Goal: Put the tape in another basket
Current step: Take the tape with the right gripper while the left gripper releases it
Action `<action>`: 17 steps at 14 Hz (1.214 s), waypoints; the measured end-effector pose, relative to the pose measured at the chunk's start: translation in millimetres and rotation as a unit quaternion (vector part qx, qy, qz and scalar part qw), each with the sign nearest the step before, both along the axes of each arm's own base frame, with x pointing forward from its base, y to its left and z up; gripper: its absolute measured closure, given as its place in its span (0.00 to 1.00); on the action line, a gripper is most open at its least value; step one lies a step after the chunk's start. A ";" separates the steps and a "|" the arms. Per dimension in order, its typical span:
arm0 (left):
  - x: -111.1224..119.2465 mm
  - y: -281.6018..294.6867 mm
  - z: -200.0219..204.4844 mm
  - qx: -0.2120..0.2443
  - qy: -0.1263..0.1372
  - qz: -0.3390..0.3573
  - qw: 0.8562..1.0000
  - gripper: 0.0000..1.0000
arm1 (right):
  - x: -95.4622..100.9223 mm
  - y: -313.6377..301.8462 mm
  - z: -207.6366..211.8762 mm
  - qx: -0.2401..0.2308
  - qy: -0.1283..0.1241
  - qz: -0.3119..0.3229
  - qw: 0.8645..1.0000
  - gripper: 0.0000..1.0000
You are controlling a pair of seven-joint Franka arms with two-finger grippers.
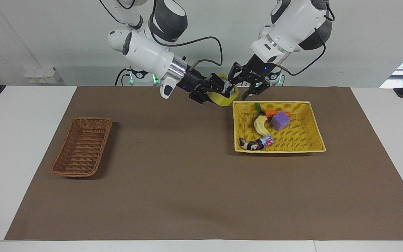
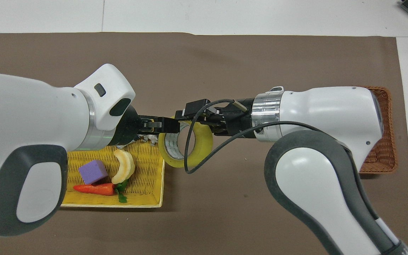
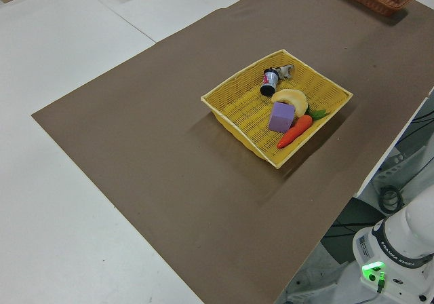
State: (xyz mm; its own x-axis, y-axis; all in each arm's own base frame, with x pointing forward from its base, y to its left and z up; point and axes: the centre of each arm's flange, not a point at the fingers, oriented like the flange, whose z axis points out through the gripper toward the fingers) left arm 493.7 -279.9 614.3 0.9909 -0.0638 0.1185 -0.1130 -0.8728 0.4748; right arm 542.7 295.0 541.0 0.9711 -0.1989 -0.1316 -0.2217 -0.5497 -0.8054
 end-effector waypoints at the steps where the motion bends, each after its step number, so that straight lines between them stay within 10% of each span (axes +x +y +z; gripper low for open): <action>1: -0.7 3.2 2.9 -0.001 0.004 0.008 1.000 0.03 | 0.0 -0.1 -0.3 0.000 0.000 0.000 1.000 0.41; 11: 42.4 178.1 -15.1 0.136 0.041 0.113 0.983 0.00 | 23.6 -83.5 2.2 -0.013 0.021 -0.001 1.000 0.41; 17: 43.9 267.8 -21.4 0.214 0.027 0.033 0.976 0.00 | 39.4 -241.7 10.4 0.032 0.072 -0.067 0.995 0.41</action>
State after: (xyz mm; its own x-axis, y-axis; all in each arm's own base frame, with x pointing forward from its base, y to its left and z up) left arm 537.6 -12.1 592.9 0.9986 -0.0310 0.0423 -0.0338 -0.9971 0.0680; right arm 582.1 53.2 551.3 0.9062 -0.3128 -0.2844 -0.4060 -0.4560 -0.7920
